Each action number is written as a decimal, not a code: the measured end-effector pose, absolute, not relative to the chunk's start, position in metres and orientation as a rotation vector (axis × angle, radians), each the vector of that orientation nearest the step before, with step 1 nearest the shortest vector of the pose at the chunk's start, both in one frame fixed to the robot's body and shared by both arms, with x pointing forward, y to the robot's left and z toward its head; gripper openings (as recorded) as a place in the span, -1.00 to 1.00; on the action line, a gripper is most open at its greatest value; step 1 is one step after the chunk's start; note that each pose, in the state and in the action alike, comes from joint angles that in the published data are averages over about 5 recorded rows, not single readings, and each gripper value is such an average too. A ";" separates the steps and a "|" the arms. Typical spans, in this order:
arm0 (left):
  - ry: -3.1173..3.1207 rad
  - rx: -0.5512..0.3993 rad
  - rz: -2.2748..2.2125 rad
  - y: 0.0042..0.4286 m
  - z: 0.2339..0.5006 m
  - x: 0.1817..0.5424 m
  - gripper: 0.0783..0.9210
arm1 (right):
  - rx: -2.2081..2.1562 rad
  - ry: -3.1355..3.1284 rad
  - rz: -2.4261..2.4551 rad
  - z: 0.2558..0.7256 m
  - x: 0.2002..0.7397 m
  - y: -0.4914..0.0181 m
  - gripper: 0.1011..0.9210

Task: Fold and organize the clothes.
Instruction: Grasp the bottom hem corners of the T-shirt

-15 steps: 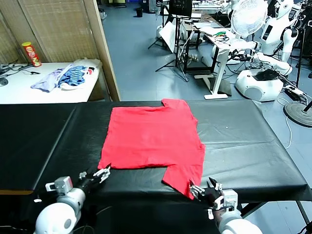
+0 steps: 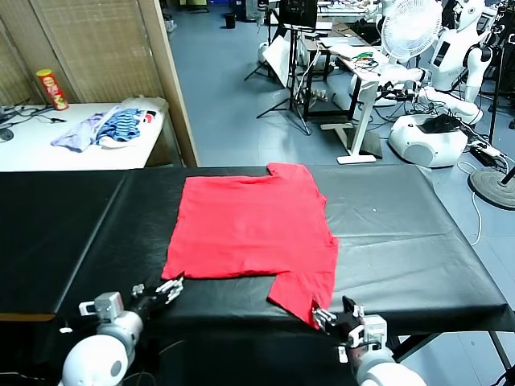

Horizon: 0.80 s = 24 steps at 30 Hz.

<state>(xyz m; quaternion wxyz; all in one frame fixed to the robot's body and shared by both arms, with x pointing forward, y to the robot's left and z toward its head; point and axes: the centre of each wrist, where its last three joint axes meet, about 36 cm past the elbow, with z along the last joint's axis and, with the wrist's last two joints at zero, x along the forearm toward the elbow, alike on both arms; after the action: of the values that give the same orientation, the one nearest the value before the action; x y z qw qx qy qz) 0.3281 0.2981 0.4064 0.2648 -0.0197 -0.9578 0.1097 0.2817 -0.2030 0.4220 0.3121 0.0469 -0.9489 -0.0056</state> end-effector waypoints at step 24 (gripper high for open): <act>-2.662 -0.007 0.325 0.276 0.448 0.258 -0.89 | 0.131 -2.731 0.002 0.467 0.264 -0.227 -0.95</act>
<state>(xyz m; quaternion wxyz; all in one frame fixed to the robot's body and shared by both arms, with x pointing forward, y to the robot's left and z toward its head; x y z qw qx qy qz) 0.2581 0.2757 0.4483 0.2280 -0.0027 -0.9665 0.1179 0.2642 -0.2275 0.4674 0.2025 0.0468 -0.9782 0.0008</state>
